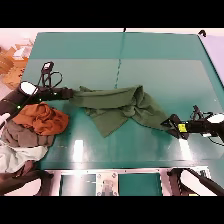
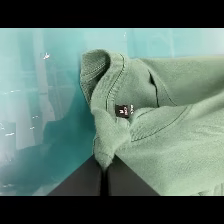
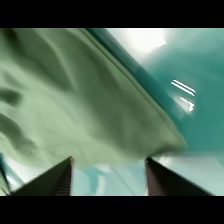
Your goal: Fold the shirts.
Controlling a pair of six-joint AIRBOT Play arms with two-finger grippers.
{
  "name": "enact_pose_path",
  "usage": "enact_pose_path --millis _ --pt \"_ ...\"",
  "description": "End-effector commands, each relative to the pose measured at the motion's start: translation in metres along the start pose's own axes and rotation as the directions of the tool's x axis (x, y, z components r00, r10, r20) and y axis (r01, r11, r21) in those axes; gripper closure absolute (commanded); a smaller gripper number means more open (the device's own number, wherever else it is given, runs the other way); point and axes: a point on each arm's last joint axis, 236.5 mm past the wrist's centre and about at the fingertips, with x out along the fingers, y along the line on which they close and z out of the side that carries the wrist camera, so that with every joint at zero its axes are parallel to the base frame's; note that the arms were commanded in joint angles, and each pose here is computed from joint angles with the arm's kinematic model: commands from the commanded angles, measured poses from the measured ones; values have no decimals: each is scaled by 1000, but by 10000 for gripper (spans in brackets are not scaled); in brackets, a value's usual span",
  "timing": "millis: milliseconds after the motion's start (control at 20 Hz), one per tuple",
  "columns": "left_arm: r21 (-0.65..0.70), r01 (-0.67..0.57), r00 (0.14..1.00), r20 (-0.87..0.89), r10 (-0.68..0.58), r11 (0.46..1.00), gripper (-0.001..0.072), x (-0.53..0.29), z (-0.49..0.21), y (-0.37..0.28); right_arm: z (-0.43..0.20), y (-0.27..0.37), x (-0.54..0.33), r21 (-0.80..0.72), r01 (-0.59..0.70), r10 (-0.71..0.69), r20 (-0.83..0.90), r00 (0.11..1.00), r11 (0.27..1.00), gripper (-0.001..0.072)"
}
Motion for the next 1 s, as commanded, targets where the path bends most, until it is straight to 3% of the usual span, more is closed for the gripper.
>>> enact_pose_path --millis 0,100,200,400,550,750,950 --pt "1 -1 1000 2 1 1000 683 0 1 0 24 9 15 -15 -52 52 65 996 999 421" --pt "3 0 1000 8 0 1000 683 -1 3 -1 48 24 6 -72 -78 87 143 986 994 604" --pt "18 6 999 32 -7 1000 684 -6 18 -6 74 46 -13 -155 -91 123 209 970 984 699" --pt "107 53 987 146 -69 993 684 -49 83 -42 114 121 -86 -353 -139 246 280 928 925 701" --pt "228 89 954 261 -149 970 684 -119 139 -91 123 200 -192 -541 -146 388 365 847 828 701" --pt "408 50 833 487 -264 911 684 -268 194 -168 78 284 -381 -747 -11 614 538 578 664 701" --pt "524 -47 678 642 -358 850 683 -410 187 -229 5 292 -507 -768 162 703 635 322 620 701"
